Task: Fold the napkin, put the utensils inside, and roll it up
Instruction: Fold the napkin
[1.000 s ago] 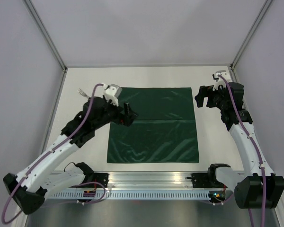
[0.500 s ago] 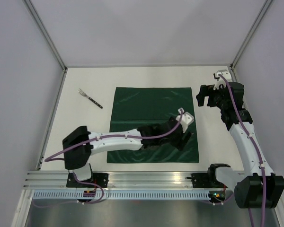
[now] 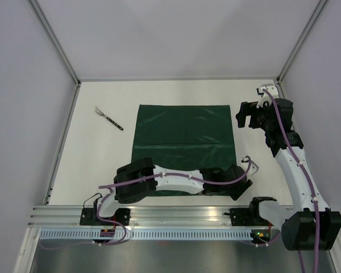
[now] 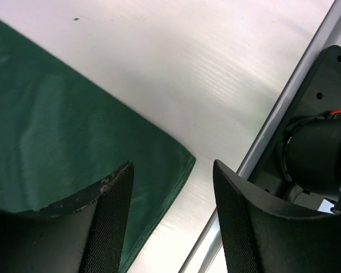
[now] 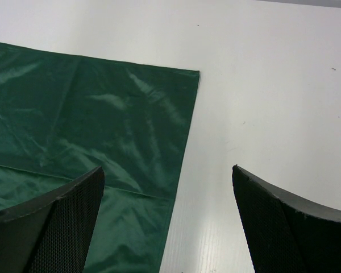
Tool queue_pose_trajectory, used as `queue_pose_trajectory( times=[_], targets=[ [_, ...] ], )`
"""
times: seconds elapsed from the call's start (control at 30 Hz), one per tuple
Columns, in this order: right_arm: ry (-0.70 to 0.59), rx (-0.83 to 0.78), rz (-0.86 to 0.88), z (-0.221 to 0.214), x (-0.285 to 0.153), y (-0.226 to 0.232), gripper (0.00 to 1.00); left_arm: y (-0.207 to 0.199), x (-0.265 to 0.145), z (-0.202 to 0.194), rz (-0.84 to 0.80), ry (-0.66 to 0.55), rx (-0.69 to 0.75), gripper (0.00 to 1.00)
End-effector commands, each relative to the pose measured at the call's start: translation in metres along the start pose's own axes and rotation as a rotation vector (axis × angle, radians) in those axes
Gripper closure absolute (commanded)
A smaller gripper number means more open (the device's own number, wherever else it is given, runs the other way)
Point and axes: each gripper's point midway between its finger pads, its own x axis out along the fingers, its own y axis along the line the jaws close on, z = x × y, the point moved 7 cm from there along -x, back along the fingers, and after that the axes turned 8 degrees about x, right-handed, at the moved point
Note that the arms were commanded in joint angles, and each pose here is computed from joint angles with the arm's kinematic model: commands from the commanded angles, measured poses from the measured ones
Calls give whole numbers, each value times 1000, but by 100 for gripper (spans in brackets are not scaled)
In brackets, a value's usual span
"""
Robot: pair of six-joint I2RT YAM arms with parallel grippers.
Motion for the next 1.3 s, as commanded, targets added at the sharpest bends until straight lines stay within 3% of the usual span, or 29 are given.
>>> queue_pose_trajectory(
  times=[0.0,0.2,0.57,0.77,0.87,1.13,1.27],
  targets=[
    [-48,10,-26,16,-3,0,2,-17,10,16,-50,-59,-44,40],
    [-54,10,-31,16,-5,0,2,-18,17,7,-58,-40,-48,48],
    [-55,6,-31,16,-6,0,2,-19,31,-12,-53,1,-45,50],
    [-58,4,-32,17,-6,0,2,-18,33,-16,-46,10,-46,56],
    [-58,4,-31,16,-7,0,2,-16,33,-20,-33,18,-49,63],
    [-56,4,-30,16,-6,0,2,-15,32,-20,-23,15,-53,98],
    [-56,4,-28,16,-6,0,2,-15,29,-15,-22,4,-54,98]
  ],
)
